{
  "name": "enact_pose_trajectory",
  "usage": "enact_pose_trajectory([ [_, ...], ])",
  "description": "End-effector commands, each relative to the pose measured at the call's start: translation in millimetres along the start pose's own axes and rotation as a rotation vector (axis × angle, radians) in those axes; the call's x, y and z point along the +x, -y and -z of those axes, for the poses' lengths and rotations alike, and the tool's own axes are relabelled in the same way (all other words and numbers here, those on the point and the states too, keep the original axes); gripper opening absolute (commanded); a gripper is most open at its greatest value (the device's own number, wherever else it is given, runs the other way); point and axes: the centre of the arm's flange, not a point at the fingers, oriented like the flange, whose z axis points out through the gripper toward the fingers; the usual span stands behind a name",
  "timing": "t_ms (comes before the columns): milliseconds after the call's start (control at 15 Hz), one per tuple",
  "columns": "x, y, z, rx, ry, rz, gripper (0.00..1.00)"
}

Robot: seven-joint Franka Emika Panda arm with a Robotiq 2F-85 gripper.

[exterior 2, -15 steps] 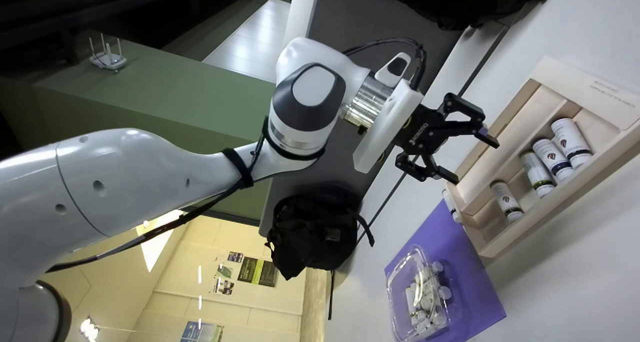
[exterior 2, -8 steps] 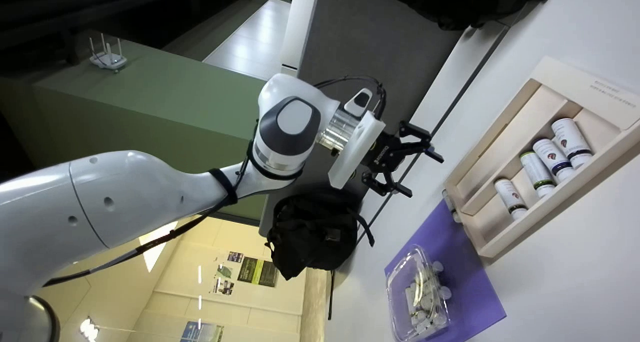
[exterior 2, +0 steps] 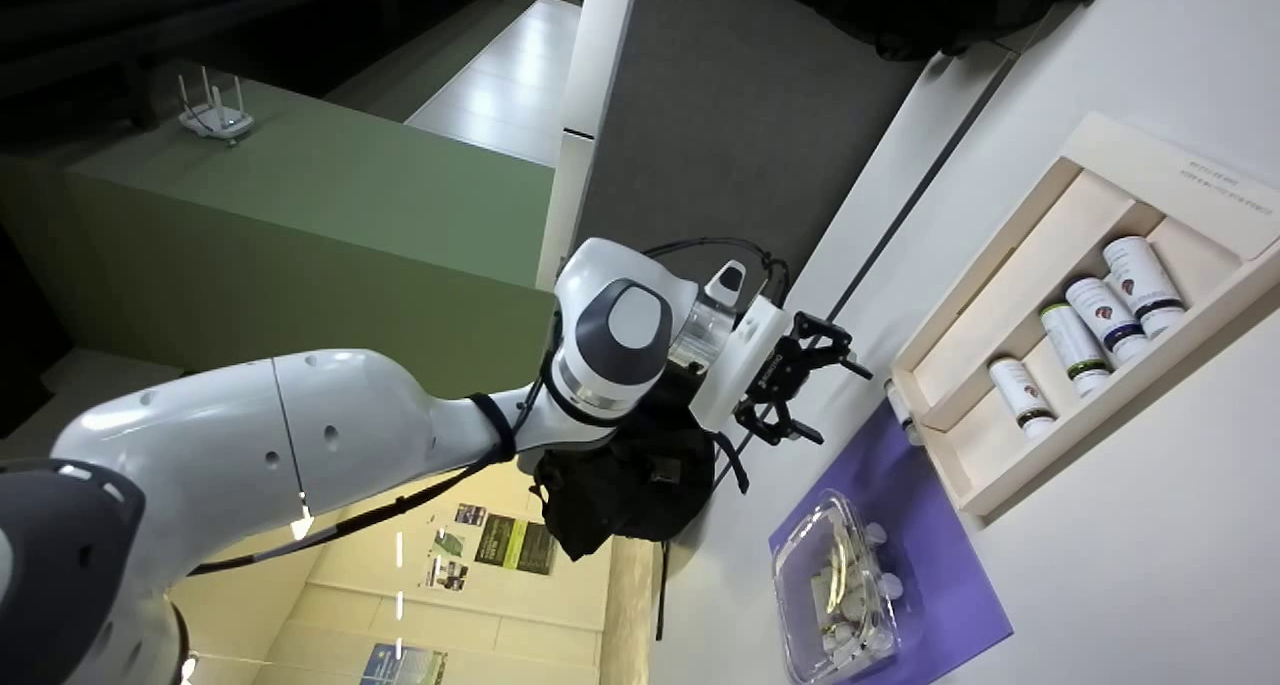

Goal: Put two bottles in the tray

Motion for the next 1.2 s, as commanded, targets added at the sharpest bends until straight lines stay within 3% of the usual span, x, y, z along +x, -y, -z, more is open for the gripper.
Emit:
enact_pose_trajectory([
  [0,7.1,0.5,-7.1,0.015,0.044,-0.036,1.0],
  [1133,-4.5,-11.7,-13.9,0.032,0.111,-0.085,1.0],
])
